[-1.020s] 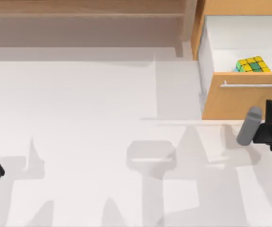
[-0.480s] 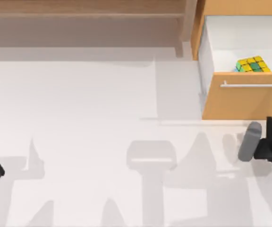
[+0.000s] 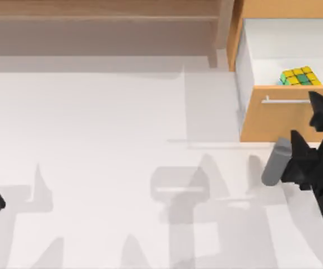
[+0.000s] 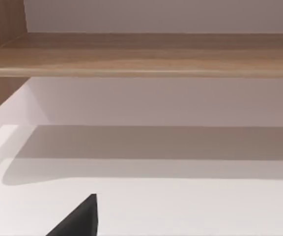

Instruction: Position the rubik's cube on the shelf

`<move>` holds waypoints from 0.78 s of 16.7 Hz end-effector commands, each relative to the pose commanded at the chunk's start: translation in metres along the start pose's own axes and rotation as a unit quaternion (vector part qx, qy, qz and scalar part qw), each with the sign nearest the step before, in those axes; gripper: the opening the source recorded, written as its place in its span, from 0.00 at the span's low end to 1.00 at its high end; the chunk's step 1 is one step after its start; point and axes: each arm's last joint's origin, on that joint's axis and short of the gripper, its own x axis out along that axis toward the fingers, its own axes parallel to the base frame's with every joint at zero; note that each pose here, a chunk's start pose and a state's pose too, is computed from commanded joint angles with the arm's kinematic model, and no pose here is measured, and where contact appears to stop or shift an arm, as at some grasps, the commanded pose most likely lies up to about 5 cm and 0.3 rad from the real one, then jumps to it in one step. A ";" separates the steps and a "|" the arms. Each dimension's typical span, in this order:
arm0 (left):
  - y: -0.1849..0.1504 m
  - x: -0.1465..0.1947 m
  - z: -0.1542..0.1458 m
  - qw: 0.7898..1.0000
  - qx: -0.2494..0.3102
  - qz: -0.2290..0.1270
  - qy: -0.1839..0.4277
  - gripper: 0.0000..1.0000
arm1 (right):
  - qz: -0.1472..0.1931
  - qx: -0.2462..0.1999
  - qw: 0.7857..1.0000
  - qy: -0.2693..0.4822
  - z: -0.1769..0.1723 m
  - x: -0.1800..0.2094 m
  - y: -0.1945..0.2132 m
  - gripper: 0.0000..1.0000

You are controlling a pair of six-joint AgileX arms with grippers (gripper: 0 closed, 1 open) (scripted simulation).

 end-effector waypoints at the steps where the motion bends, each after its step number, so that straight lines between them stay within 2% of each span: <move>1: 0.000 0.000 0.000 1.000 0.000 0.000 0.000 1.00 | 0.001 0.016 1.000 -0.024 0.015 0.004 -0.002 1.00; 3: 0.000 0.000 0.000 1.000 0.000 0.000 0.000 1.00 | 0.015 0.051 0.996 -0.074 0.048 0.012 -0.006 1.00; 6: 0.000 0.000 0.000 1.000 0.000 0.000 0.000 1.00 | 0.066 0.105 0.984 -0.129 0.103 0.028 -0.011 1.00; 10: 0.000 0.000 0.000 1.000 0.000 0.000 0.000 1.00 | 0.172 0.169 0.961 -0.136 0.168 0.063 -0.028 1.00; 13: 0.000 0.000 0.000 1.000 0.000 0.000 0.000 1.00 | 0.266 0.208 0.937 -0.090 0.196 0.097 -0.052 1.00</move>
